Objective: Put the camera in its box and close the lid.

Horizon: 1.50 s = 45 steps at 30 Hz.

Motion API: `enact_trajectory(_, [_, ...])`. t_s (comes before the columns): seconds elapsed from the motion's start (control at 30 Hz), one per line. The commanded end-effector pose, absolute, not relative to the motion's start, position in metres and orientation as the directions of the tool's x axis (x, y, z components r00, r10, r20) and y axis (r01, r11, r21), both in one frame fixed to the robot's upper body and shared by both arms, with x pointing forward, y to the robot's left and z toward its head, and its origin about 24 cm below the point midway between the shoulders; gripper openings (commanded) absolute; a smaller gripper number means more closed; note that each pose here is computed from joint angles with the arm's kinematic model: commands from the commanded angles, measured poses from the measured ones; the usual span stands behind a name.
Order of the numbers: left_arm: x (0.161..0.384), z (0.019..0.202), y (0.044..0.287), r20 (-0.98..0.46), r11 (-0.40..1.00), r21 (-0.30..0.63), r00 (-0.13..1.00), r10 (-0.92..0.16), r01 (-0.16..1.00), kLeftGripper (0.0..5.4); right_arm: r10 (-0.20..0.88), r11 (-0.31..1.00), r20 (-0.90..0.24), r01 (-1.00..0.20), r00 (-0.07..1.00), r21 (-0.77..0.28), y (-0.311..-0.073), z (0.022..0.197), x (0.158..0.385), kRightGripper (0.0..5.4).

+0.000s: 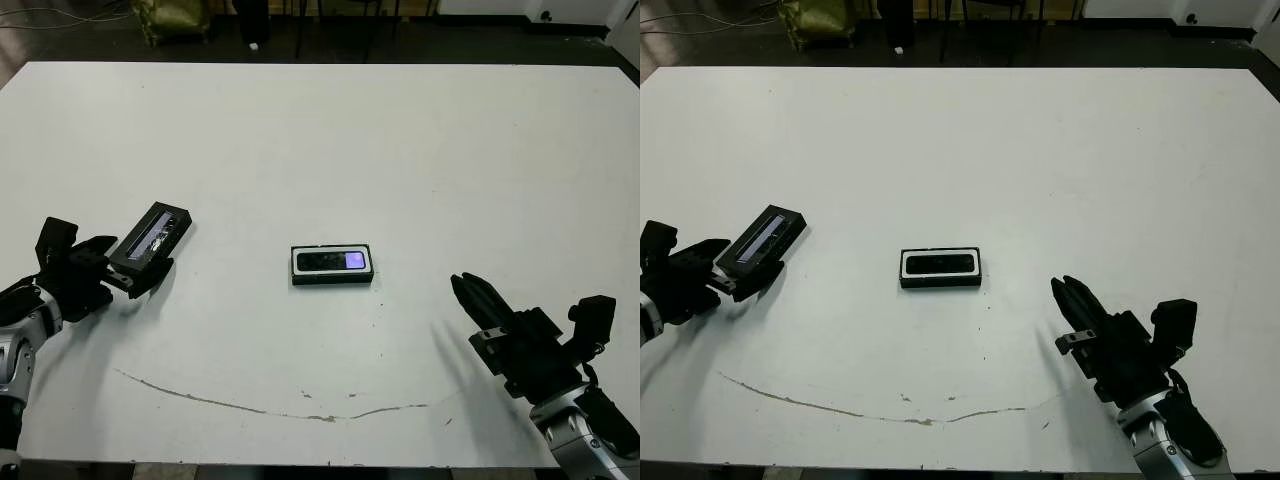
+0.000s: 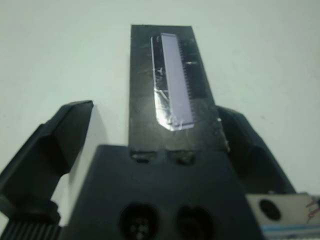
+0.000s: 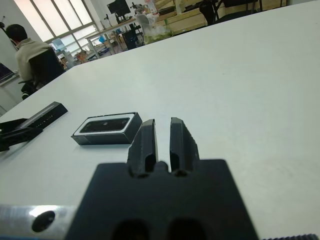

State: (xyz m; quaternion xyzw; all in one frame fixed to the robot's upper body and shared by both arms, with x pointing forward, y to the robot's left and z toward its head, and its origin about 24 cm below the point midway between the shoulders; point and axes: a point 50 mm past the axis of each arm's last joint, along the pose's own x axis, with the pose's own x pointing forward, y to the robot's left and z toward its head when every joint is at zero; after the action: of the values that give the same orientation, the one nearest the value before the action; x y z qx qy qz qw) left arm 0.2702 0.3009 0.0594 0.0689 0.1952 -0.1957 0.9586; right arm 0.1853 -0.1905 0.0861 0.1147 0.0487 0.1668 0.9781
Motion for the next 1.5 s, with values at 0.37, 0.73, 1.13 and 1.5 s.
enact_trajectory(0.37, [0.252, 0.03, 0.305, -0.554, 0.886, 0.027, 0.745, -0.372, 0.462, 2.45, 0.329, 0.921, -0.078, -0.302, 0.941, 0.245, -0.192, 0.084, 0.184, 0.0])
enact_trajectory(0.73, [0.253, 0.039, 0.297, -0.512, 0.852, 0.025, 0.738, -0.439, 0.524, 2.44, 0.323, 0.925, -0.085, -0.294, 0.943, 0.242, -0.191, 0.085, 0.183, 0.0])
enact_trajectory(1.13, [0.262, 0.108, 0.259, -0.216, 0.774, 0.115, 0.777, -0.592, 0.622, 2.44, 0.324, 0.921, -0.082, -0.294, 0.943, 0.255, -0.186, 0.088, 0.181, 0.0])
enact_trajectory(1.5, [0.268, 0.127, 0.209, -0.138, 0.627, 0.174, 0.649, -0.748, 0.759, 2.44, 0.315, 0.927, -0.074, -0.29, 0.946, 0.239, -0.179, 0.093, 0.179, 0.0])
